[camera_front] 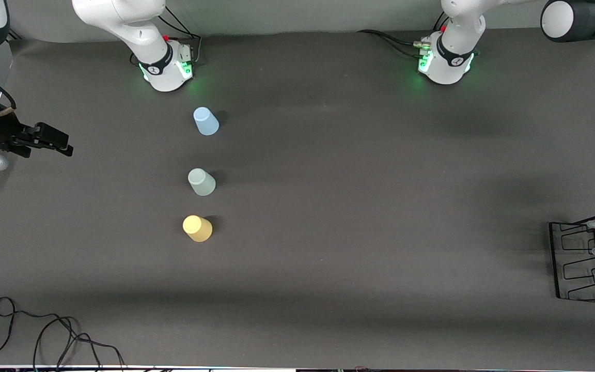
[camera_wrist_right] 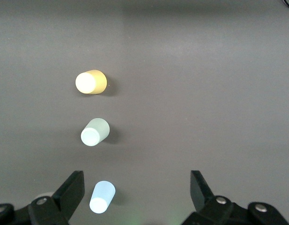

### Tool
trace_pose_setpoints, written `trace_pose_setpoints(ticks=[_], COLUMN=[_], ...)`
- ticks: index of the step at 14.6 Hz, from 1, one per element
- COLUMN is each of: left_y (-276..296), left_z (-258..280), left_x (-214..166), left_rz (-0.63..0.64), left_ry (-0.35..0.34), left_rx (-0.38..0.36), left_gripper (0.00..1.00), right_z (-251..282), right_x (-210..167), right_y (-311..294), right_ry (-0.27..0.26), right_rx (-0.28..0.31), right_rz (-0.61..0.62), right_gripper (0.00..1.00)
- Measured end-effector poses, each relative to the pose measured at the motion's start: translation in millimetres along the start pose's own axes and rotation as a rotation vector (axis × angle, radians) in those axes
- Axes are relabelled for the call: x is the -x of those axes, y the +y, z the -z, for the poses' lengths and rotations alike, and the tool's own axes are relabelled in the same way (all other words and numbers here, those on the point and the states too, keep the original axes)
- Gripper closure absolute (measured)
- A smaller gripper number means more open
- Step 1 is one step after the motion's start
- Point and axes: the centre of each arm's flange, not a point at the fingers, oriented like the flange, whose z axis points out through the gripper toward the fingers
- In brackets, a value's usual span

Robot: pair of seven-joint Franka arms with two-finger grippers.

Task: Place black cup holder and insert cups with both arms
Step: 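Reach the left gripper to the black rack and grasp its wooden dowel, then lift the black rack with the left gripper and carry it toward the cups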

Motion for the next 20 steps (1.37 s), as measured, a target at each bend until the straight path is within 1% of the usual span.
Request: trace_pose_setpoints(ticks=[2, 4, 5, 7, 9, 13, 18, 20], left_y=[5, 17, 26, 52, 81, 157, 310, 349], left_z=[17, 53, 75, 112, 130, 148, 205, 217], left_x=[2, 5, 6, 9, 8, 0, -12, -10], left_rz=[-0.005, -0.008, 0.001, 0.028, 0.024, -0.046, 0.048, 0.079], left_ry=[-0.04, -0.072, -0.069, -0.061, -0.072, -0.084, -0.044, -0.039], left_rx=[0.024, 0.054, 0.073, 0.135, 0.168, 0.179, 0.14, 0.135], left_gripper=[0.84, 0.84, 0.84, 0.84, 0.84, 0.84, 0.84, 0.84], right_z=[0, 0, 0, 0, 0, 0, 0, 0], right_x=[0, 0, 0, 0, 0, 0, 0, 0], right_y=[0, 0, 0, 0, 0, 0, 0, 0], right_ry=[0.0, 0.0, 0.0, 0.0, 0.0, 0.0, 0.0, 0.0], right_rx=[0.0, 0.0, 0.0, 0.0, 0.0, 0.0, 0.0, 0.0], right_rz=[0.0, 0.0, 0.0, 0.0, 0.0, 0.0, 0.0, 0.0], right_gripper=[0.0, 0.0, 0.0, 0.0, 0.0, 0.0, 0.0, 0.0])
